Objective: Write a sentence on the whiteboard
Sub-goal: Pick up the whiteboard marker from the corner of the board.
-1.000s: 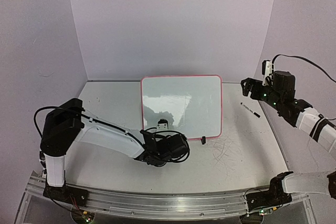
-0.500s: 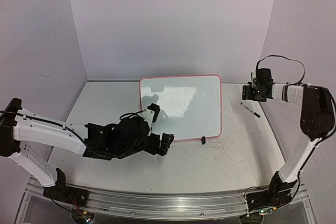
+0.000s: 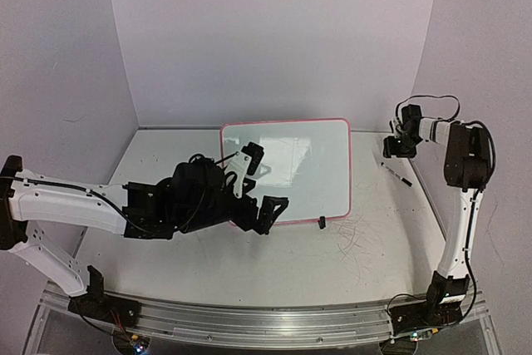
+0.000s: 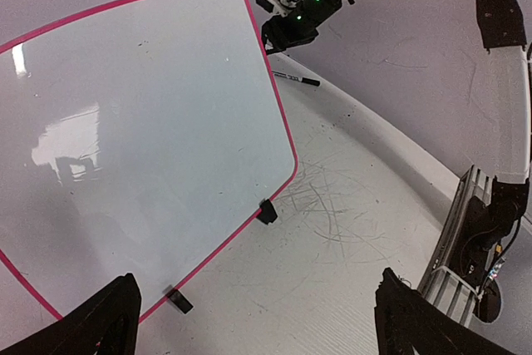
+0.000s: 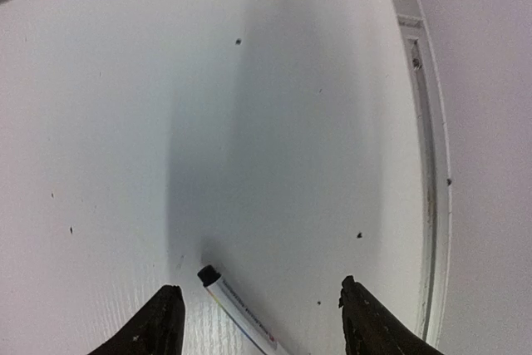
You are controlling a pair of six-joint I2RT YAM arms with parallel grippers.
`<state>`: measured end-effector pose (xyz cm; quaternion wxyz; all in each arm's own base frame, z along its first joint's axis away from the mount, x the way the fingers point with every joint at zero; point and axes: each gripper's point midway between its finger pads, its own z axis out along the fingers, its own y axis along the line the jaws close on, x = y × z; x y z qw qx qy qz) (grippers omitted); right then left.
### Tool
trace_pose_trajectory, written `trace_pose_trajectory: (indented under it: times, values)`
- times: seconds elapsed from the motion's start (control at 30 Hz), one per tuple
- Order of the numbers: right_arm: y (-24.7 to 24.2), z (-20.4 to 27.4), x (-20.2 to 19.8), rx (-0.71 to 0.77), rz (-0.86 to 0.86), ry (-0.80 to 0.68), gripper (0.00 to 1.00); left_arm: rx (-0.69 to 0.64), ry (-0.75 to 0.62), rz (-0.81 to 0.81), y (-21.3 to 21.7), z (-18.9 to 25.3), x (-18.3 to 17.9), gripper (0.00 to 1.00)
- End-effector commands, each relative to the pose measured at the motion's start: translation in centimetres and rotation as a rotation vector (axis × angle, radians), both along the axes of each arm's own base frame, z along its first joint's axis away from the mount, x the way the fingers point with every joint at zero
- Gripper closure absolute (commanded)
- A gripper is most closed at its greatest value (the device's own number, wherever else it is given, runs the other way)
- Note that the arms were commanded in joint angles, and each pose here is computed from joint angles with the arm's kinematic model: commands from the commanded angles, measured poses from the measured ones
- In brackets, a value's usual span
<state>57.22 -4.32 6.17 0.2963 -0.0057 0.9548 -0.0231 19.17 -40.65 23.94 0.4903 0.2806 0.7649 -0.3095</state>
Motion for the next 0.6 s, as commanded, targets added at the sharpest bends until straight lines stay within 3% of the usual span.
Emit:
trace_pose_trajectory:
  times: [0.0, 0.37, 0.57]
  values:
    - [1.0, -1.3, -1.0, 0.01, 0.042, 0.072, 0.39, -0.119, -0.081, -0.023, -1.0, 6.1, 0.4, 0.01]
    - [0.2, -4.2, -1.2, -0.008, 0.051, 0.124, 0.66, -0.169, -0.069, -0.117, -3.0, 7.6, -0.6, 0.01]
    - [0.0, -5.0, -2.9, -0.017, 0.04, 0.165, 0.93, -0.17, -0.073, -0.113, -2.9, 7.7, -0.5, 0.01]
